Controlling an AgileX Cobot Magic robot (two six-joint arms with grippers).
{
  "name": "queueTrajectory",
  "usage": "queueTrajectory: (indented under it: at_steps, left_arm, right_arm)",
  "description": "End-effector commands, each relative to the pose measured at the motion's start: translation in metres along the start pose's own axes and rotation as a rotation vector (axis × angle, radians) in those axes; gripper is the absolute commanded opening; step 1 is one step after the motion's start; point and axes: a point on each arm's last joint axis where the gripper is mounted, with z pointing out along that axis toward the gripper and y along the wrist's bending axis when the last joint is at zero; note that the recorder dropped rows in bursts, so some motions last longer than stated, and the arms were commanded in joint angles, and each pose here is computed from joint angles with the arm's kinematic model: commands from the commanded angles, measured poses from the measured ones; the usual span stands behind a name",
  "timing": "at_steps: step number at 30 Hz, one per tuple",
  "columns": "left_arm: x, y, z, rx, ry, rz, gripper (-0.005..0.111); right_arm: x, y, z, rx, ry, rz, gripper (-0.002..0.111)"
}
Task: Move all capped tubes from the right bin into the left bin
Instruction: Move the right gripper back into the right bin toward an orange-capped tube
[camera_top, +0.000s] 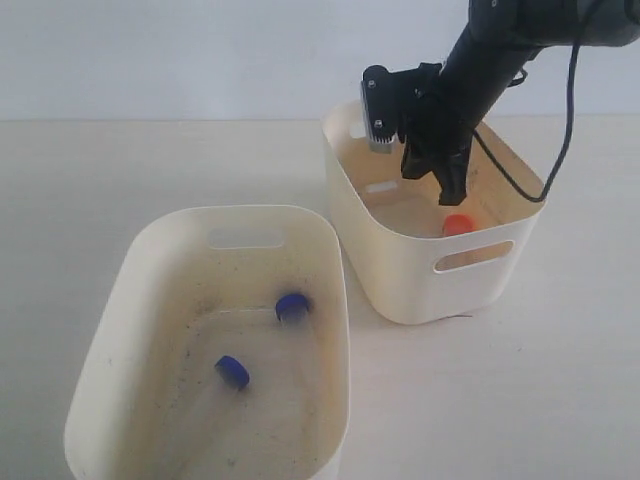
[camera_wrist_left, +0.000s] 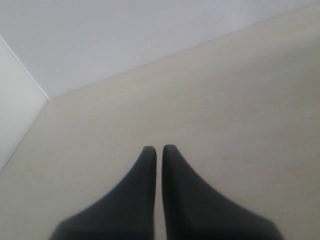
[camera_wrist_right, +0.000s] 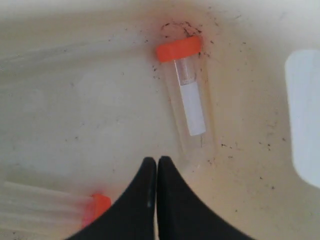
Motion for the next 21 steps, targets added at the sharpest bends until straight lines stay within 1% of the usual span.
queueTrajectory:
  at_steps: [1,5,7,8,11,19,21]
  left_arm:
    - [-0.001,0.0,0.0,0.004,-0.008,-0.012,0.004]
    - [-0.001,0.0,0.0,0.004,-0.008,-0.012,0.004]
    - [-0.001,0.0,0.0,0.004,-0.008,-0.012,0.004]
    - [-0.001,0.0,0.0,0.004,-0.008,-0.012,0.004]
    - [-0.001,0.0,0.0,0.004,-0.008,-0.012,0.004]
    - [-0.001,0.0,0.0,0.004,-0.008,-0.012,0.004]
    - [-0.001,0.0,0.0,0.004,-0.008,-0.012,0.004]
  right_arm:
    - [0.003,-0.001,0.01,0.001,0.004,-0.031,0.0]
    - [0.006,0.002,0.022,-0.035,0.008,-0.086,0.0]
    - [0.006,0.002,0.024,-0.029,0.008,-0.096,0.0]
    - [0.006,0.0,0.024,-0.007,0.006,-0.103,0.0]
    - [0.004,-0.006,0.027,0.06,-0.014,-0.083,0.0]
    - [0.006,-0.006,0.049,0.079,-0.028,-0.048,0.0]
    - [0.006,-0.005,0.051,0.073,-0.033,-0.026,0.005]
